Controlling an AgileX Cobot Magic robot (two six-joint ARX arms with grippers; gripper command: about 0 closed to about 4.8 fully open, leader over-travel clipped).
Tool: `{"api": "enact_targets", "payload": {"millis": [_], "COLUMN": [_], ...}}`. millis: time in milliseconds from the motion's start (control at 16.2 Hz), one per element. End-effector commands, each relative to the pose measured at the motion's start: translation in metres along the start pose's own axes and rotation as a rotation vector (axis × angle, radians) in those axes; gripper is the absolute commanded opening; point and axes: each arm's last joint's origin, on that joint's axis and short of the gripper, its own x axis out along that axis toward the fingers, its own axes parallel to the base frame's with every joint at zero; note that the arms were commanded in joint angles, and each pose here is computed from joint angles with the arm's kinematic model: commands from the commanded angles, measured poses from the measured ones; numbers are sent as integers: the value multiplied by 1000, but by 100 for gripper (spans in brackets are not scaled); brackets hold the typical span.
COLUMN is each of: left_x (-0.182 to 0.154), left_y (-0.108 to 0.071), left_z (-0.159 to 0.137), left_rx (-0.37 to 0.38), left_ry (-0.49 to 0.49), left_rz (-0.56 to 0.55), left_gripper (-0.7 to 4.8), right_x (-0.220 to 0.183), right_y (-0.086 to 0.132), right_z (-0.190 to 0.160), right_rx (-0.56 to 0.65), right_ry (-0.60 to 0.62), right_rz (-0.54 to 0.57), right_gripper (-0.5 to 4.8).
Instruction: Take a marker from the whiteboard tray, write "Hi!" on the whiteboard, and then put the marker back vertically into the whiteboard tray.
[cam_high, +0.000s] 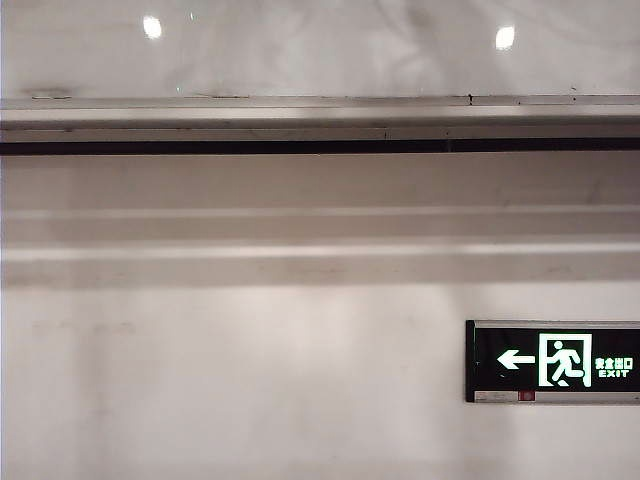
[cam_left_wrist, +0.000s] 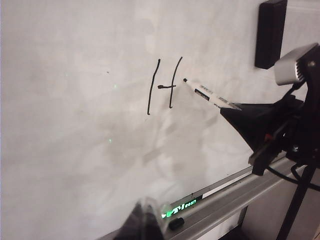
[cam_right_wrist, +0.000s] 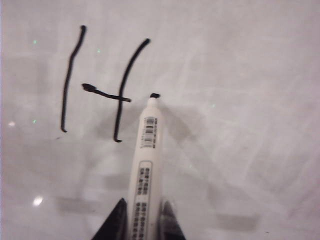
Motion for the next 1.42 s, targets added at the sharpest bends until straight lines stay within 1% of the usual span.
{"api": "enact_targets", "payload": {"millis": [62,247,433,556,680,804,989,1422], "left_x": [-2,-2,-2,-2,-2,-2,-2,-2], "left_y": [-1,-1,-1,-1,-1,-1,-1,-1], "left_z": [3,3,3,3,3,3,3,3], "left_rx": [4,5,4,4,4,4,4,4], "left_ry": [-16,-16,-16,-14,-15,-15,-15,-15], "left_rz": [-6,-6,-6,-6,-6,-6,-6,-6], "left_gripper": [-6,-6,-6,-6,-6,-6,-6,-6], "right_x": [3,2,2,-3,-15,-18,-15,-6], "right_y": [1,2,3,-1,-8,-11,-12,-7], "right_z": [-3,-10,-13,-6,8,15,16,12], "right_rx": [-8,-35,-47,-33,-1,18,19,22], "right_ry": [19,86,114,80,2,-59,-82,-91], "right_rz": [0,14,20,14,0,1,27,25], "right_gripper": [-1,-1,-1,-1,-1,-1,-1,-1]}}
